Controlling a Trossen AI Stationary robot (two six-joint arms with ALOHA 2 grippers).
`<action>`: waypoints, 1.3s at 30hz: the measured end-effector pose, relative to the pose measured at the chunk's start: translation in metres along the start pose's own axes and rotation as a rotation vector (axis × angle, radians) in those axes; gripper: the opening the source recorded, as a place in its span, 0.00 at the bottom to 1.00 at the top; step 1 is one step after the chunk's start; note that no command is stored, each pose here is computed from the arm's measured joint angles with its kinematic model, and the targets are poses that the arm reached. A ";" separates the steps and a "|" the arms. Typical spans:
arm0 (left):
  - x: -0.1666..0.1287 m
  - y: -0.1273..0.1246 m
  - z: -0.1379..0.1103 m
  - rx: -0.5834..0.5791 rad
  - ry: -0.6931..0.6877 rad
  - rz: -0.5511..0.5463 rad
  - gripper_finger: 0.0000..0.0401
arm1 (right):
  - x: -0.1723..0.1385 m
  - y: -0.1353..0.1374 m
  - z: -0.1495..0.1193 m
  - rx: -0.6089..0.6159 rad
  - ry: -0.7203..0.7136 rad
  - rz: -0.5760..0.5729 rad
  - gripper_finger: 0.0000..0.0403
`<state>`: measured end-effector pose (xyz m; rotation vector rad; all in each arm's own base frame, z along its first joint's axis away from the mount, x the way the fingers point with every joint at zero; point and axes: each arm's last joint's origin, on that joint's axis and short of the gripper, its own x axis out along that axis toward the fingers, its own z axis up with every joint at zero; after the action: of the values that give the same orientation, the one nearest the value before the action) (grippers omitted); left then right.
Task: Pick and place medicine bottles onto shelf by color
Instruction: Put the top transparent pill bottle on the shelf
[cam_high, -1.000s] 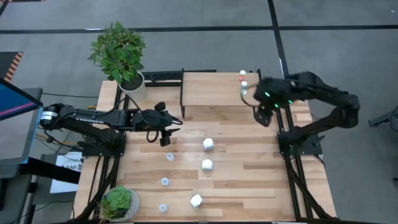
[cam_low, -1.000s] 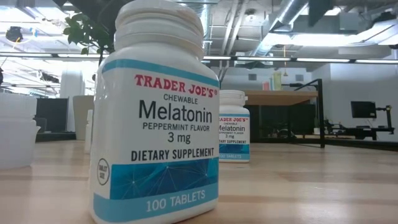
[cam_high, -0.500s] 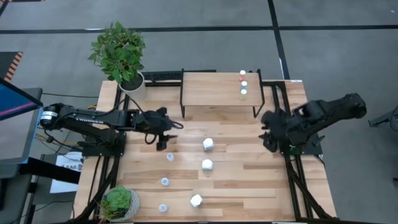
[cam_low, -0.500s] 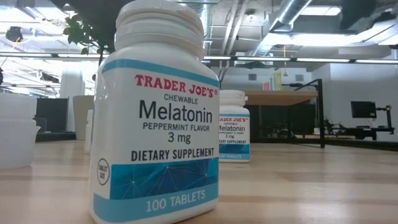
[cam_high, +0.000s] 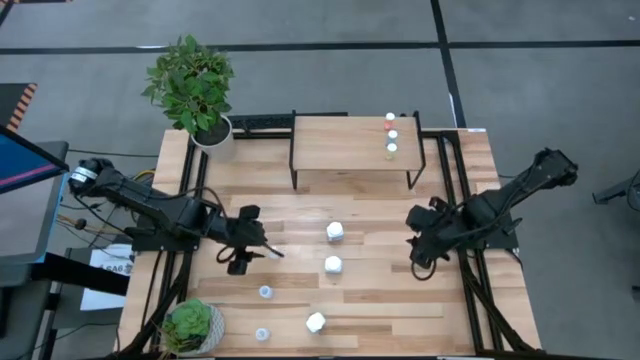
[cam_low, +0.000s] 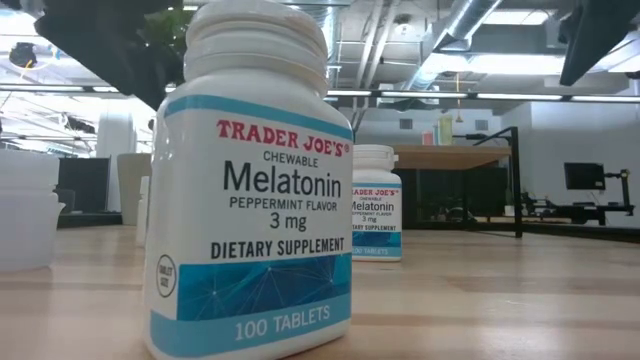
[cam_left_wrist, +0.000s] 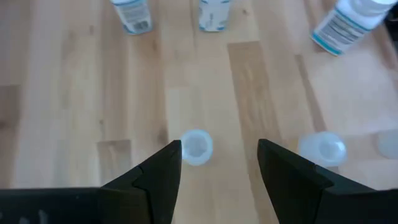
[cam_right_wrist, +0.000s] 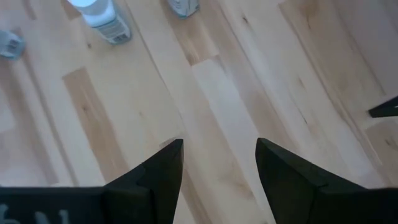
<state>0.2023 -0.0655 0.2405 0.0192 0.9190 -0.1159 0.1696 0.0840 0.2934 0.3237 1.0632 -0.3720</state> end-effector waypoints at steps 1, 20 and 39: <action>0.000 -0.003 -0.001 0.005 -0.005 0.015 0.50 | 0.003 0.002 0.000 -0.004 0.004 -0.010 0.55; 0.061 -0.015 -0.013 -0.123 0.218 0.154 0.50 | 0.032 0.024 0.004 -0.025 0.043 -0.064 0.55; 0.085 -0.003 -0.004 -0.129 0.217 0.122 0.50 | 0.032 0.025 0.004 -0.025 0.040 -0.058 0.55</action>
<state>0.2493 -0.0759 0.1707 -0.0327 1.1377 0.0599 0.1980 0.0997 0.2684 0.2793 1.1175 -0.4052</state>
